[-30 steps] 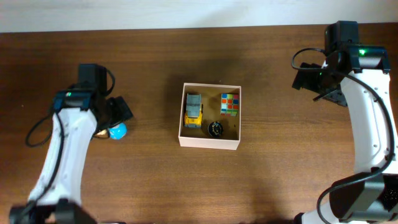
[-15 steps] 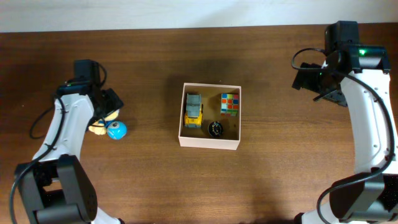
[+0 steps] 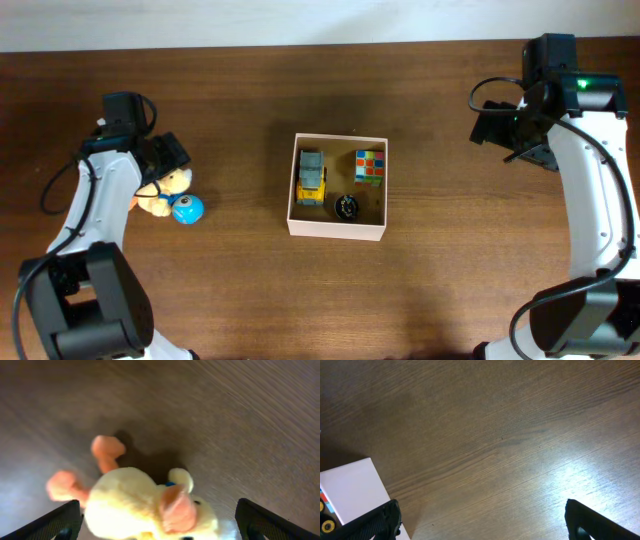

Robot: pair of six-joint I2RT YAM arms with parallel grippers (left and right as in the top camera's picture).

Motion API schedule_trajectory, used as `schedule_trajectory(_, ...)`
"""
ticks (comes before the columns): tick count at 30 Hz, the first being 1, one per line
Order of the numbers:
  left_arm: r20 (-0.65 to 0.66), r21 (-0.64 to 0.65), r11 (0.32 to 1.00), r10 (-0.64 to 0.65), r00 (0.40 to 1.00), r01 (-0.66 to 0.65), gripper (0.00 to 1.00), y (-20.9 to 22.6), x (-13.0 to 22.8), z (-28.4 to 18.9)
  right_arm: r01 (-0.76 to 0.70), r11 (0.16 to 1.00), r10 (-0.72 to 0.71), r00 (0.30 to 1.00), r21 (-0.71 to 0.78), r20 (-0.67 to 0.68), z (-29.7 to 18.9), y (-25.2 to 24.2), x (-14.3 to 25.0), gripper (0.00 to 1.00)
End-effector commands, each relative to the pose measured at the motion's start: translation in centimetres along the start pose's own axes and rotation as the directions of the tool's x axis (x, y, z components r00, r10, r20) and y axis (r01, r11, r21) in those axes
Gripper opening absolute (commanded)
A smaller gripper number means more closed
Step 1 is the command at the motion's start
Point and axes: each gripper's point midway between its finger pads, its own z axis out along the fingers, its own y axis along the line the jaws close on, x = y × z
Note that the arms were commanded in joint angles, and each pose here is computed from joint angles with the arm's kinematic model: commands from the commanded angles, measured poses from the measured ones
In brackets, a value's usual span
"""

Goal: Pack container
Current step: 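Close the left gripper on the duck's head, then lift the duck off the blue ball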

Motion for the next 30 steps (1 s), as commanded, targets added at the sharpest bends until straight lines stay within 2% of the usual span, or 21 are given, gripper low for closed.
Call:
schedule_trajectory(1,-0.044,0.095,0.992,0.087,0.995,-0.082,0.99,-1.8,0.6,0.8,-0.008,1.0,0.008,1.0,-0.005,0.016,-0.4,0.1,-0.3,0.99)
schedule_trajectory(7,-0.096,0.111,0.989,0.113,0.989,-0.102,0.99,-2.0,1.8,1.5,-0.008,1.0,0.008,1.0,-0.005,0.016,-0.4,0.1,-0.3,0.99)
schedule_trajectory(9,-0.111,0.106,0.989,0.114,0.987,-0.102,0.89,-1.8,2.1,1.5,-0.008,1.0,0.008,1.0,-0.005,0.016,-0.4,0.1,-0.3,0.99)
schedule_trajectory(10,-0.118,0.104,0.989,0.114,0.986,-0.102,0.73,-1.7,2.3,1.5,-0.008,1.0,0.008,1.0,-0.005,0.016,-0.4,0.1,-0.3,0.99)
schedule_trajectory(11,-0.122,0.103,0.989,0.115,0.986,-0.102,0.67,-1.7,2.4,1.5,-0.008,1.0,0.008,1.0,-0.005,0.016,-0.4,0.1,-0.3,0.99)
schedule_trajectory(13,-0.128,0.101,0.99,0.115,0.985,-0.102,0.59,-1.6,2.5,1.5,-0.008,1.0,0.008,1.0,-0.005,0.016,-0.5,0.1,-0.3,0.99)
schedule_trajectory(18,-0.14,0.098,0.99,0.116,0.983,-0.103,0.52,-1.5,2.8,1.4,-0.008,1.0,0.008,1.0,-0.004,0.015,-0.4,0.1,-0.3,0.99)
schedule_trajectory(24,-0.164,0.091,0.991,0.117,0.98,-0.103,0.18,-1.3,3.4,1.4,-0.008,1.0,0.008,1.0,-0.005,0.016,-0.4,0.1,-0.3,0.99)
schedule_trajectory(27,-0.168,0.088,0.991,0.11,0.98,-0.096,0.08,-1.2,3.5,1.3,-0.008,1.0,0.008,1.0,-0.005,0.016,-0.4,0.1,-0.3,0.99)
schedule_trajectory(30,-0.173,0.087,0.992,0.11,0.979,-0.096,0.04,-1.2,3.6,1.3,-0.008,1.0,0.008,1.0,-0.005,0.016,-0.4,0.1,-0.3,0.99)
